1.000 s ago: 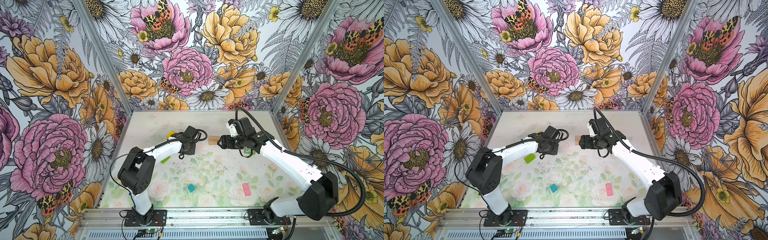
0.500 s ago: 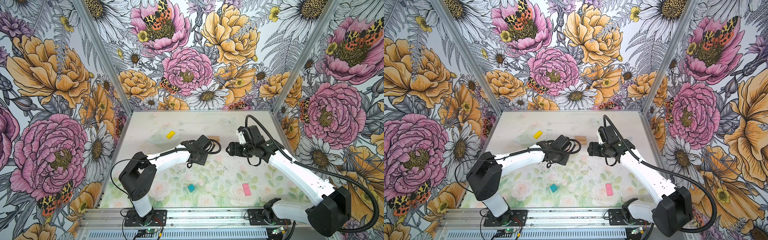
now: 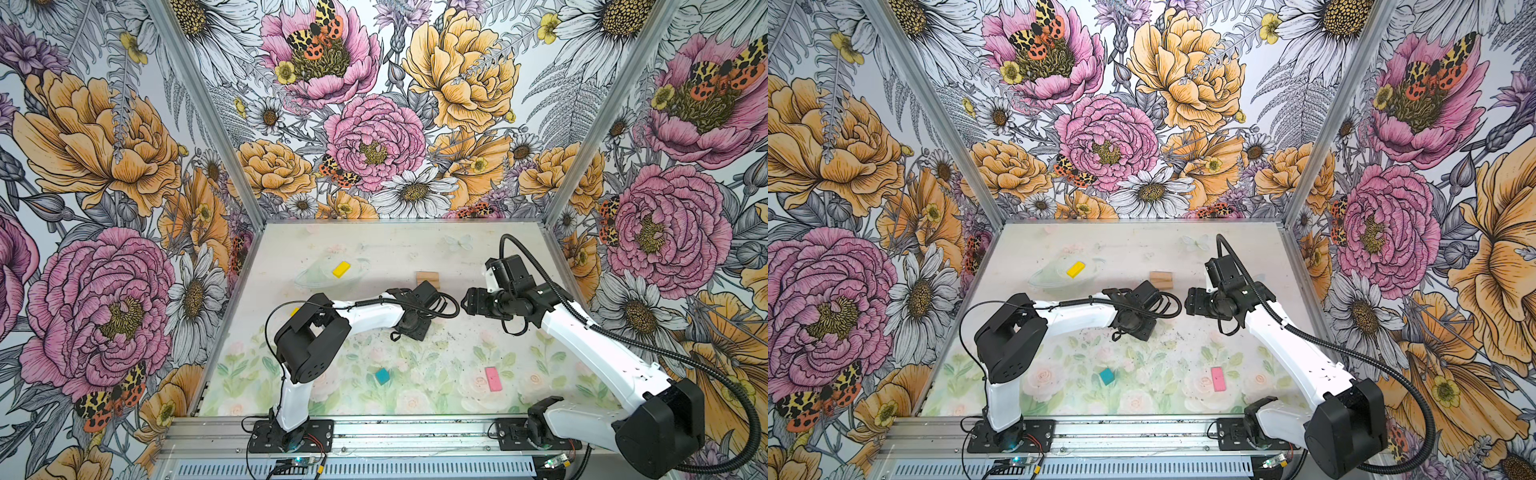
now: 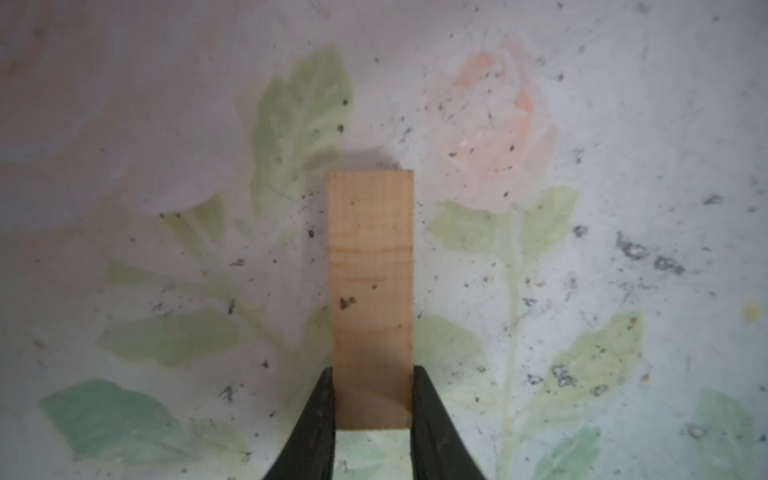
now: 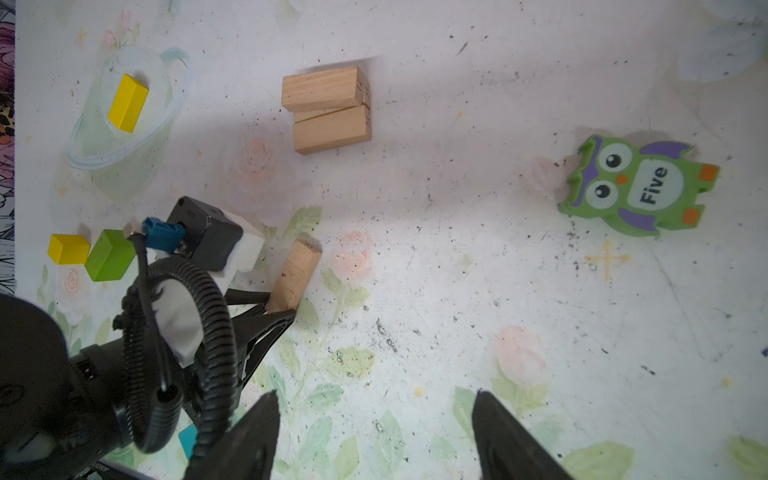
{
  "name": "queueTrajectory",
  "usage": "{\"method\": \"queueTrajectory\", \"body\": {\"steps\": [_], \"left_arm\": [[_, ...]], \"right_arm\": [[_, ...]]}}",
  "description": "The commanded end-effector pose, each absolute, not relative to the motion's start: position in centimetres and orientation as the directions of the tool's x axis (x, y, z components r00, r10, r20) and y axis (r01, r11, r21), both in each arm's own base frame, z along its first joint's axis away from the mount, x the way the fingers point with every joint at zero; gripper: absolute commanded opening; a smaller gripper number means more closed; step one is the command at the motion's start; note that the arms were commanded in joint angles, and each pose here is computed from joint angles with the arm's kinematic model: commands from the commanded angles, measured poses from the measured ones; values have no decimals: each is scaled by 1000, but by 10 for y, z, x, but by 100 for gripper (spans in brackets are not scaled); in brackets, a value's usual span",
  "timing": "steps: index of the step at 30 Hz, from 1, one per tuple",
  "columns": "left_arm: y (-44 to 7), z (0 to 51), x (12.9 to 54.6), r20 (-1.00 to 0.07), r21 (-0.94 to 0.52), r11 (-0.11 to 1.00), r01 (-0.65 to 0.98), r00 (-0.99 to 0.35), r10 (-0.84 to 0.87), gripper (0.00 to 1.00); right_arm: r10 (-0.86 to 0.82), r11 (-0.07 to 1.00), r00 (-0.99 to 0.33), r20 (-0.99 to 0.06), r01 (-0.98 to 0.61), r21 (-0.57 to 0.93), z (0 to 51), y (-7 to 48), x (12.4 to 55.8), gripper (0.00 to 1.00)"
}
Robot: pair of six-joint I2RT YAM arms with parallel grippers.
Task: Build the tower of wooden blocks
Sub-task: 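Carry the held bar toward the right gripper while the right gripper moves to meet it, then close the right gripper on the bar held by the left gripper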
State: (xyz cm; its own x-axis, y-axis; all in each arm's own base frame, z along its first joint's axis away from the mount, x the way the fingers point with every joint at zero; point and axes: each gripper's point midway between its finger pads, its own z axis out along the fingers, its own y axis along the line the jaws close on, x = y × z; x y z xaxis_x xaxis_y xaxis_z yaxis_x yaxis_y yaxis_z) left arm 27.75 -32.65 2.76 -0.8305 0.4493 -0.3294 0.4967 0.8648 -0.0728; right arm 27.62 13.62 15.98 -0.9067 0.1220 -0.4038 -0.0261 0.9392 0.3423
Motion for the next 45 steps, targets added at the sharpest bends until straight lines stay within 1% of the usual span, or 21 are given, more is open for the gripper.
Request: {"method": "queueTrajectory", "body": {"steps": [1,6,8,9,14,16,20,23,24,25,28,32,33,35,36,37,39,40,45], "left_arm": [[-342,33,280,-358,-109,844,524,-813,459,31],[-338,31,278,-360,-106,851,514,-818,449,60],[-338,35,279,-370,-107,852,512,-816,444,69],[-337,37,279,-376,-106,853,511,-815,442,70],[-328,60,281,-426,-101,864,494,-806,411,73],[-322,76,281,-460,-120,868,482,-802,382,73],[-302,96,282,-501,-158,885,438,-808,310,73],[-286,112,283,-533,-206,894,397,-812,238,74],[-279,114,284,-537,-225,898,377,-817,209,74],[-273,118,283,-543,-243,900,361,-820,182,75],[-254,125,280,-558,-260,911,321,-820,130,75],[-226,129,276,-566,-295,923,247,-823,39,77],[-218,131,274,-574,-303,925,229,-818,14,79],[-206,136,271,-588,-322,925,203,-808,-27,87],[-201,138,269,-593,-335,922,194,-804,-46,89],[-197,141,268,-601,-349,918,188,-797,-65,91],[-193,145,265,-611,-368,912,184,-787,-87,97],[-191,146,263,-614,-373,910,182,-783,-96,99],[-186,146,260,-618,-387,904,180,-778,-109,99]], "right_arm": [[135,945,-906,-402,-5,327,156,132,280,76],[133,946,-907,-399,-4,324,155,132,282,76],[131,946,-906,-403,-7,323,157,132,282,76],[130,947,-905,-406,-8,321,157,131,283,76],[115,953,-904,-411,-16,302,155,128,287,77],[106,958,-905,-412,-19,288,153,126,289,80],[73,964,-905,-418,-44,263,152,126,294,84],[-15,936,-916,-400,-154,318,149,148,295,86],[-54,925,-916,-398,-196,326,148,156,294,87],[-126,910,-907,-401,-267,318,147,168,292,89],[-221,871,-896,-385,-359,336,140,195,290,93],[-329,872,-868,-371,-430,232,120,211,299,94],[-342,873,-864,-370,-437,215,116,212,303,94],[-366,871,-855,-368,-453,187,110,213,310,94],[-394,856,-842,-369,-483,187,106,217,312,95],[-419,842,-827,-375,-508,181,101,219,313,94],[-445,828,-799,-404,-539,156,95,220,318,94],[-458,818,-787,-414,-555,151,92,222,320,94],[-529,758,-738,-418,-633,157,74,233,323,93]]}}
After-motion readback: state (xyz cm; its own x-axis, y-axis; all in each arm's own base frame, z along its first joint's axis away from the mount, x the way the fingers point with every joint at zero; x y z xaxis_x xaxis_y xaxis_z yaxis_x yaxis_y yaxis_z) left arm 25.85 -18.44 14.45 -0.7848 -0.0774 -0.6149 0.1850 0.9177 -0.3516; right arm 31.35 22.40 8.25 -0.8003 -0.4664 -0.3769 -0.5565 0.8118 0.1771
